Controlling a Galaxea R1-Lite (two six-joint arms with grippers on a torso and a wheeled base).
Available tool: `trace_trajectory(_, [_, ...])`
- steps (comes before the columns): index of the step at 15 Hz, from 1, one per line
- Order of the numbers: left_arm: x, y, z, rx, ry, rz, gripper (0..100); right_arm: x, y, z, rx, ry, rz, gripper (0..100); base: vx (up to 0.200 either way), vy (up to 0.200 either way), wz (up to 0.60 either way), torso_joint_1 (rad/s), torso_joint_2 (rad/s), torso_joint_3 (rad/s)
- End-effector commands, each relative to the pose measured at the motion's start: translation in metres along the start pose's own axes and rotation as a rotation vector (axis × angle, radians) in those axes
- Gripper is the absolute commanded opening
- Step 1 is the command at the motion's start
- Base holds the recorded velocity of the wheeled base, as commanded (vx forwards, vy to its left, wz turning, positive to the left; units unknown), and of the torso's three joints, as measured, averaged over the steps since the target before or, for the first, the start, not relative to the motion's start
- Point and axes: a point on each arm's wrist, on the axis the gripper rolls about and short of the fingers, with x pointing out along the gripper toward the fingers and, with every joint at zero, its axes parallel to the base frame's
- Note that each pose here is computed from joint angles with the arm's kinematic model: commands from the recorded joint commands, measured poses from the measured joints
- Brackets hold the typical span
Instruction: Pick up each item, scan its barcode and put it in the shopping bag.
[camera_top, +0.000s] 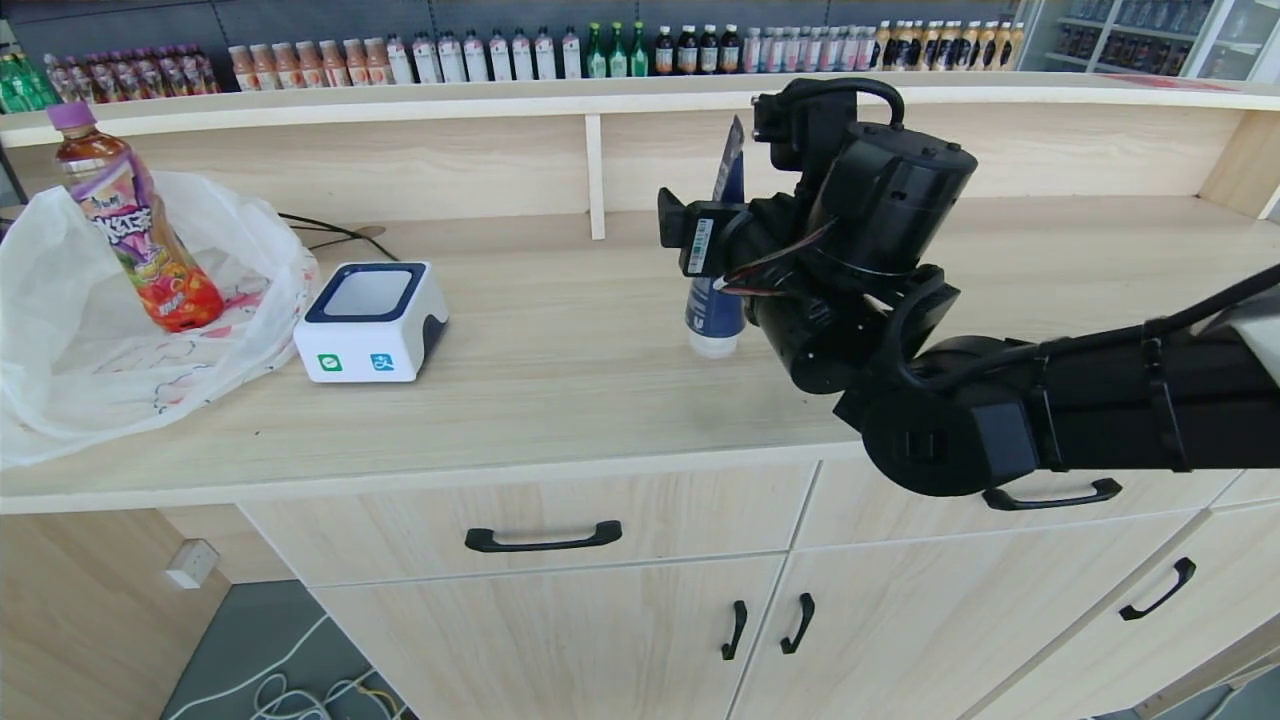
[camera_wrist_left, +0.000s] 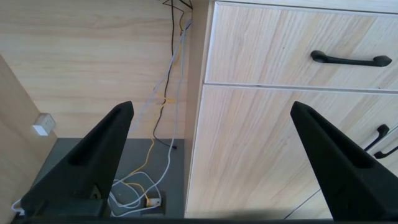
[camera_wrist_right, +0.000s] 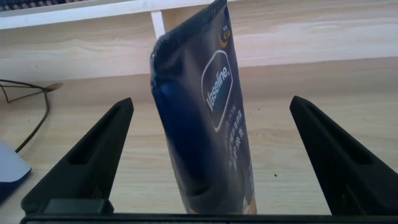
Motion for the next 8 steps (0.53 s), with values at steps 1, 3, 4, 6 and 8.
trace_trajectory(1, [0.0,0.0,0.0,0.0,0.0,0.001,100,0.0041,0.0019,-0.0086,-0.003,0.011,-0.004,100,0.0,0.0,0.0,0.0,0.0,0.0])
trace_trajectory(3, [0.0,0.0,0.0,0.0,0.0,0.001,100,0.0047,0.0024,-0.0118,0.002,0.017,-0.007,100,0.0,0.0,0.0,0.0,0.0,0.0])
trace_trajectory(4, [0.0,0.0,0.0,0.0,0.0,0.001,100,0.0049,0.0024,-0.0125,0.001,0.018,-0.011,100,0.0,0.0,0.0,0.0,0.0,0.0])
trace_trajectory(6, [0.0,0.0,0.0,0.0,0.0,0.001,100,0.0057,0.0022,-0.0147,0.0,0.022,-0.014,100,0.0,0.0,0.0,0.0,0.0,0.0])
trace_trajectory(8, [0.0,0.0,0.0,0.0,0.0,0.001,100,0.0063,0.0018,-0.0162,0.018,0.025,-0.019,100,0.0,0.0,0.0,0.0,0.0,0.0])
